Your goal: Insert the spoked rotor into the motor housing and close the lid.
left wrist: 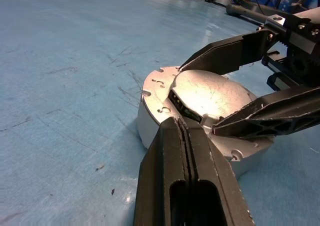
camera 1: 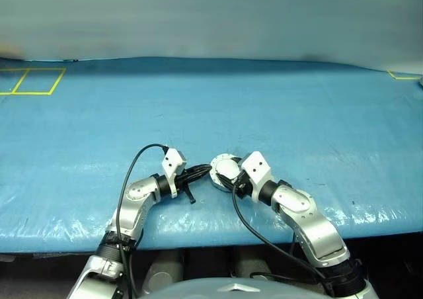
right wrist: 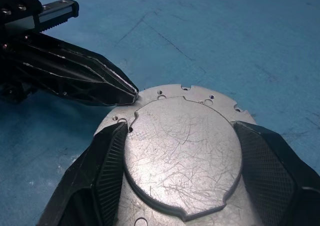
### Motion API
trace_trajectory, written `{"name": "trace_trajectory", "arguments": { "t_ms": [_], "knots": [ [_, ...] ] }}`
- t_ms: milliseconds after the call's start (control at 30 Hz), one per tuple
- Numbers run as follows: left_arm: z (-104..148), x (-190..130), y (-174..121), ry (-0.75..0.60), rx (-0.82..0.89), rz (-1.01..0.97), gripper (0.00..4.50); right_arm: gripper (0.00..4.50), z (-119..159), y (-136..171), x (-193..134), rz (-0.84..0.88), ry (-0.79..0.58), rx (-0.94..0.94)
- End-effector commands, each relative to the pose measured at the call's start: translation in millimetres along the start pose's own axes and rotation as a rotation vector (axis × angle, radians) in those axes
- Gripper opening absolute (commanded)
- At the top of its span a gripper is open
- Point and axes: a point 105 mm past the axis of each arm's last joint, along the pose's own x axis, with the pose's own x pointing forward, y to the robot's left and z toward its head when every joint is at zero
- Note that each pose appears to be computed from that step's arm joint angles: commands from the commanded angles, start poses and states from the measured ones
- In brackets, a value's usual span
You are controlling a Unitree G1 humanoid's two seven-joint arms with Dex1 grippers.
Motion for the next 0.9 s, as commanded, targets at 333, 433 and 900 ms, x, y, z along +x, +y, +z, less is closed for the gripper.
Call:
{"name": "trace_trajectory", "arguments": {
  "t_ms": [333,433,900],
  "knots": [
    [-5.4,16.2,-20.5,0.019,0.01,-0.087,0.0,3.04,-32.5,8.4,-2.2,0.036,0.132,0.066],
    [-7.1,13.7,-19.5,0.031,0.017,-0.088,0.0,3.04,-31.5,8.5,-2.7,0.032,0.125,0.052],
    [-1.2,15.3,-15.1,0.013,0.016,-0.062,0.0,4.48,52.6,-17.8,-16.3,-0.106,-0.291,0.043]
  ]
}}
